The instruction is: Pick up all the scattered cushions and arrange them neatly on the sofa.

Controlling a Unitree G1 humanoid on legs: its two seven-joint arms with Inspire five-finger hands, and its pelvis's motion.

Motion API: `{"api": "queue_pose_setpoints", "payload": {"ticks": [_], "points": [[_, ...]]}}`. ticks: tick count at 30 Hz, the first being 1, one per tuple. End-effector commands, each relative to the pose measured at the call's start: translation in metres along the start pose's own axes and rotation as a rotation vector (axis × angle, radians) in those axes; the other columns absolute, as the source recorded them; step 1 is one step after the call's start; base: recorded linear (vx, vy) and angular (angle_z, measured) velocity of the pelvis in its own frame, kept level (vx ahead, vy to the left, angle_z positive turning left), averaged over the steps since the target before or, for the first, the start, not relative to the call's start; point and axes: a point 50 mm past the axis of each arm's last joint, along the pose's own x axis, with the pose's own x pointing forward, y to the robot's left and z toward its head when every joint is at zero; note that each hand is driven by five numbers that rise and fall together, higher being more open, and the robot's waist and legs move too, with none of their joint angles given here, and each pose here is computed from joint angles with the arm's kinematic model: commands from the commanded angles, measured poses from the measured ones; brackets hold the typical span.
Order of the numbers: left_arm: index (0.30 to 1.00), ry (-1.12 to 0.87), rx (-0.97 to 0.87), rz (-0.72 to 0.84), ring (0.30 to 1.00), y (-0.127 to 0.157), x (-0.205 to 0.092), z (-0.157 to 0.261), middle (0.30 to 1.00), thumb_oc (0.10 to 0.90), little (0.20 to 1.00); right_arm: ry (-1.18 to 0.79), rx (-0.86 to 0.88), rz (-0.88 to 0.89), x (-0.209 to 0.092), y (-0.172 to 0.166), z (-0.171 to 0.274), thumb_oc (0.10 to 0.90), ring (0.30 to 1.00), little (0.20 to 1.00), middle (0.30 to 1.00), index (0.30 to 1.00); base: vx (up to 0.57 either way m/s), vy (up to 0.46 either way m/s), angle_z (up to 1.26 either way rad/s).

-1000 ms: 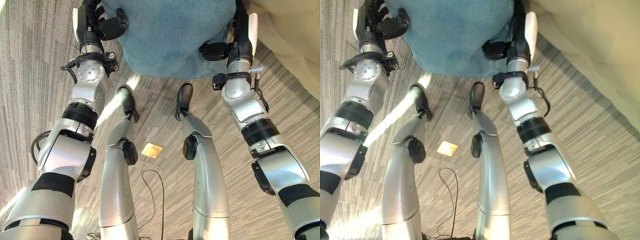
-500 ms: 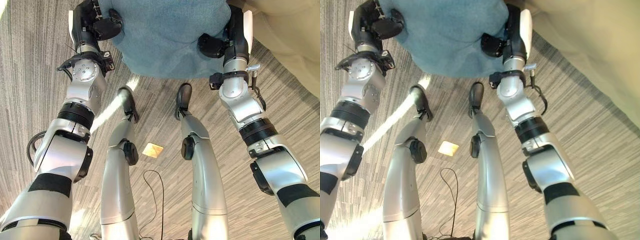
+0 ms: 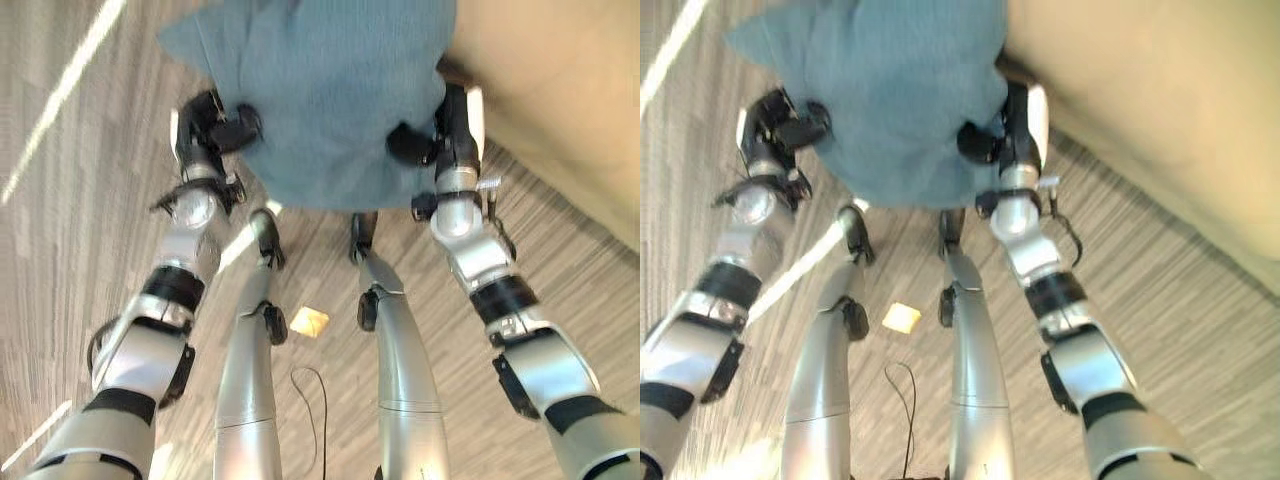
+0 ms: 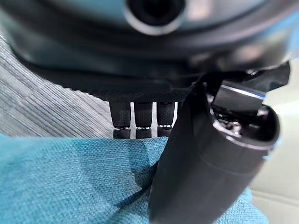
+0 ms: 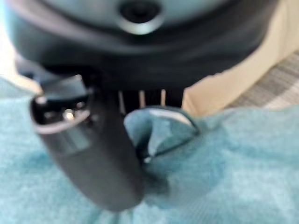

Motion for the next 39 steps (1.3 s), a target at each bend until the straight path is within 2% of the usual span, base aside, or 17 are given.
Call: {"api": "queue_pose_setpoints", "payload": {"ticks": [1, 12, 19, 20, 27, 35, 39], "points": [[0.300, -0.080, -0.118, -0.285, 0.300, -0.076, -0.037, -0.016, 0.300, 0.400, 0.300, -0.317, 0.229, 0.062, -0.016, 0.027, 0.062, 0.400, 0.300, 0.300, 0.300, 0.300, 0.01, -0.023, 0.05], [0.300, -0.005, -0.232, -0.371, 0.300, -0.071, -0.101, -0.051, 0.300, 0.400, 0.300, -0.182, 0.338, 0.109, -0.086, 0.015, 0.005, 0.400, 0.300, 0.300, 0.300, 0.300, 0.02, -0.032, -0.02], [0.300, -0.011, -0.253, -0.378, 0.300, -0.058, -0.121, -0.052, 0.300, 0.400, 0.300, -0.142, 0.307, 0.134, -0.114, -0.002, -0.012, 0.400, 0.300, 0.300, 0.300, 0.300, 0.10, -0.007, -0.05], [0.300, -0.018, -0.248, -0.380, 0.300, -0.049, -0.128, -0.052, 0.300, 0.400, 0.300, -0.116, 0.291, 0.150, -0.126, -0.010, -0.020, 0.400, 0.300, 0.300, 0.300, 0.300, 0.12, -0.012, -0.05], [0.300, 0.033, -0.242, -0.362, 0.300, -0.035, -0.144, -0.063, 0.300, 0.400, 0.300, -0.029, 0.259, 0.160, -0.146, -0.024, -0.039, 0.400, 0.300, 0.300, 0.300, 0.300, 0.13, -0.035, -0.05], [0.300, 0.041, -0.200, -0.332, 0.300, -0.027, -0.147, -0.065, 0.300, 0.400, 0.300, -0.011, 0.294, 0.134, -0.147, -0.025, -0.041, 0.400, 0.300, 0.300, 0.300, 0.300, 0.14, 0.025, -0.11], [0.300, 0.050, -0.186, -0.346, 0.300, -0.026, -0.151, -0.066, 0.300, 0.400, 0.300, -0.010, 0.311, 0.132, -0.149, -0.023, -0.039, 0.400, 0.300, 0.300, 0.300, 0.300, 0.21, 0.198, -0.85]]}}
